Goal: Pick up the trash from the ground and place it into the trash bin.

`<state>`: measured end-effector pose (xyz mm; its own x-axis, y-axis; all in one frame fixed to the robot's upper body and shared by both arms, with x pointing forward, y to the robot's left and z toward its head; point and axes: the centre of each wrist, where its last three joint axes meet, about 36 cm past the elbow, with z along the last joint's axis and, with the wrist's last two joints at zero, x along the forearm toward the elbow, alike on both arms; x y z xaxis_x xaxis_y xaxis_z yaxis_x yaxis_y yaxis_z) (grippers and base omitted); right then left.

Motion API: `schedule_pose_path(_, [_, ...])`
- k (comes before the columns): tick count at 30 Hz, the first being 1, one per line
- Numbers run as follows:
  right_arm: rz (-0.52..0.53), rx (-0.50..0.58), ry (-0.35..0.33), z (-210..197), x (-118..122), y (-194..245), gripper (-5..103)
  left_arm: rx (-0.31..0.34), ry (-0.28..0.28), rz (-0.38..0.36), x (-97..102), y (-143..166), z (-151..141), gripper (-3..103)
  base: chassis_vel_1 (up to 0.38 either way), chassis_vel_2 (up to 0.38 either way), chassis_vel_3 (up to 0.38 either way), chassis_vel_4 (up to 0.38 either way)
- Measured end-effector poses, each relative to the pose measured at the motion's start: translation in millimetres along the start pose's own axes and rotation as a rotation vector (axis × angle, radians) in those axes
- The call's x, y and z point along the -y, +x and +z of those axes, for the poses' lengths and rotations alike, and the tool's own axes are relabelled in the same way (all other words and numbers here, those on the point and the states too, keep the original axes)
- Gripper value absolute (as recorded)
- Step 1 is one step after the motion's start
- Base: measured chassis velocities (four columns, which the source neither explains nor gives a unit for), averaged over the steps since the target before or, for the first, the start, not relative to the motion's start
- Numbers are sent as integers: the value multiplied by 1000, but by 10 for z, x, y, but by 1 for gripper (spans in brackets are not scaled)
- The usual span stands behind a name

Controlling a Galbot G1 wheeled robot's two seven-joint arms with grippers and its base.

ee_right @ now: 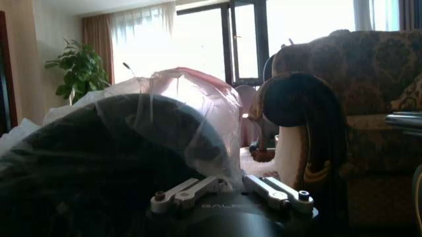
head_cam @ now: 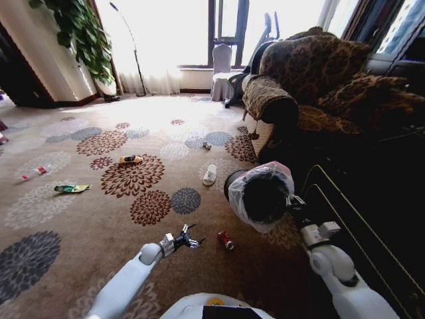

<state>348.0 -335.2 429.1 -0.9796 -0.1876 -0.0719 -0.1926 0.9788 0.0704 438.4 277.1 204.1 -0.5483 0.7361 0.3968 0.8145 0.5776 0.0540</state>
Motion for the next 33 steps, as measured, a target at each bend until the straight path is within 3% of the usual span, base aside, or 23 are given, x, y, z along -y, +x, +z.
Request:
schedule_pose_path(3, [-1, -5, -1, 8, -1, 3, 0, -16, -4, 30, -51, -218, -3, 93, -42, 15, 47, -13])
schedule_pose_path(11, [1, -8, 2, 18, 12, 4, 0, -30, 7, 85, -36, -460, 13, 93, -121, 40, 118, -44])
schedule_pose_path(18, [1, -6, 7, 19, 16, 11, 0, -72, 38, 131, 168, -697, 153, 93, -45, 20, 44, -17])
schedule_pose_path(21, [2, -6, 10, 15, 25, 14, 0, -83, 1, 139, 233, -777, 206, 93, 0, 0, 0, 0])
schedule_pose_path(24, [4, -4, 12, 12, 36, 16, 0, -79, -86, 152, 287, -899, 257, 91, 0, 0, 0, 0])
schedule_pose_path(26, [4, -4, 13, 13, 38, 17, 0, -78, -97, 153, 302, -921, 260, 89, 0, 0, 0, 0])
schedule_pose_path(31, [6, -6, 13, 20, 45, 30, 0, -101, -138, 168, 348, -1035, 262, 75, 0, 0, 0, 0])
schedule_pose_path(33, [7, -6, 15, 14, 54, 30, 0, -108, -135, 169, 352, -1048, 281, 64, 0, 0, 0, 0])
